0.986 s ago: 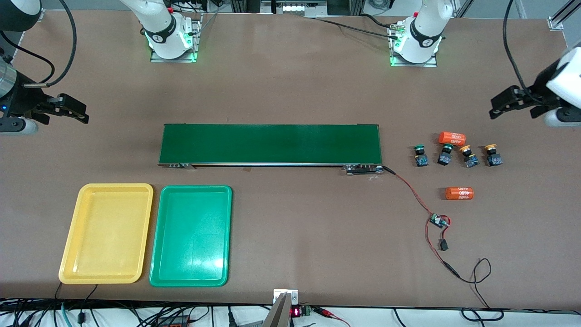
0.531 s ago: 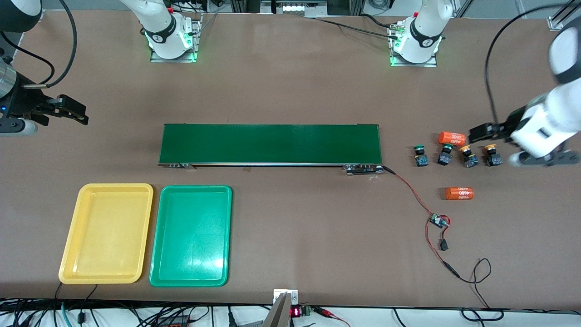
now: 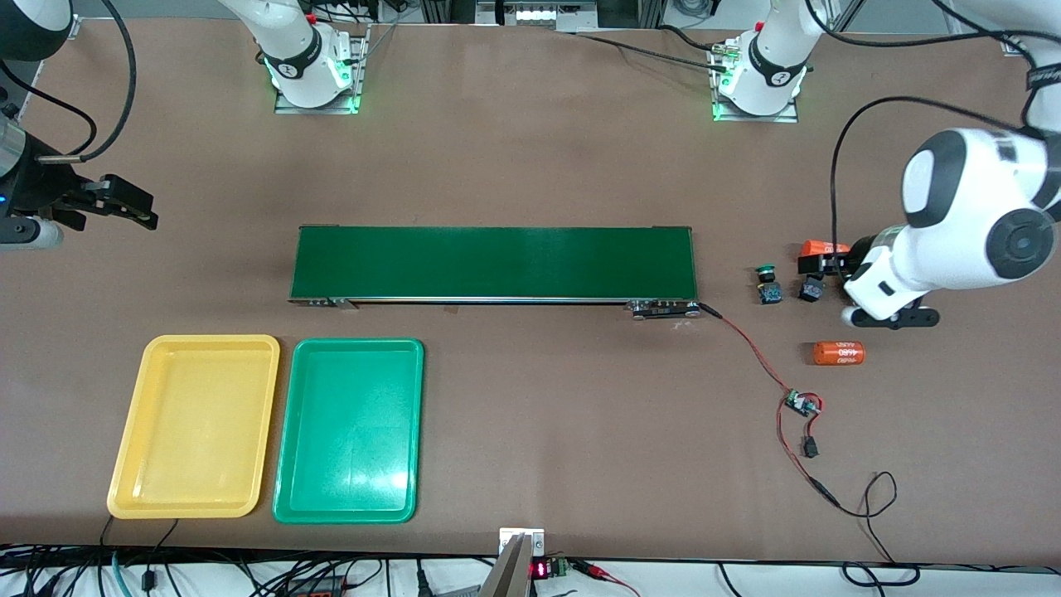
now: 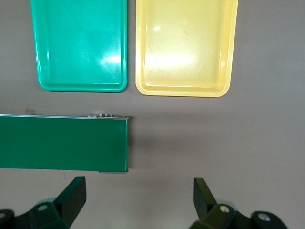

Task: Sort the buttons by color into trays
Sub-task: 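Reach the left gripper down and grasp the green-capped button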

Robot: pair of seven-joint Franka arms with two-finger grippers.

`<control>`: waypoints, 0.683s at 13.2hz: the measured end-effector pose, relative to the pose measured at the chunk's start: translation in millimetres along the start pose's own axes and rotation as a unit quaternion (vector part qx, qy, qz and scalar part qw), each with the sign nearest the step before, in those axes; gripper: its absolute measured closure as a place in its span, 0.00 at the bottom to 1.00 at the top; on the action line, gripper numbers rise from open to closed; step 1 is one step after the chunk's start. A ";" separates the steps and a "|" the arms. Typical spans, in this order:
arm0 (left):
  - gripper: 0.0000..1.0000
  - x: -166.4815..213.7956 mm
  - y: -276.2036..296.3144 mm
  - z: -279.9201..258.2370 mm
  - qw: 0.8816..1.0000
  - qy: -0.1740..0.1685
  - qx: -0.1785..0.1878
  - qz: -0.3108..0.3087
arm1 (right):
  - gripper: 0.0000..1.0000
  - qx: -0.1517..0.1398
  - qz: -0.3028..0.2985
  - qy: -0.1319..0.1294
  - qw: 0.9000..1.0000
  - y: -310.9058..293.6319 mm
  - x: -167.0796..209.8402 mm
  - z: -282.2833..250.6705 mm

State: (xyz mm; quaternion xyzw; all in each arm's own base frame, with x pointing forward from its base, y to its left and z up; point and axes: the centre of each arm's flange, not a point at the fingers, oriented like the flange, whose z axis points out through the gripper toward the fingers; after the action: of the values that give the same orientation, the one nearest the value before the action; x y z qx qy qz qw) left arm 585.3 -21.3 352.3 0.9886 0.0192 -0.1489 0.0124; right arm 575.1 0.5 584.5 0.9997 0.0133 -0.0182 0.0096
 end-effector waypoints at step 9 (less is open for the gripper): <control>0.00 13.0 -2.5 135.1 1.000 -0.014 -0.004 -0.003 | 0.00 0.001 0.005 -0.025 1.000 5.7 -5.9 4.3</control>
State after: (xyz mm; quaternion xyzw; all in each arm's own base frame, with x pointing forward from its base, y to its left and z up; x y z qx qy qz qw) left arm 557.9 -22.4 219.3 0.9863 0.0223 -0.1624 0.0166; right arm 569.3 -5.5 580.5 0.9990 0.0078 -0.0434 0.0094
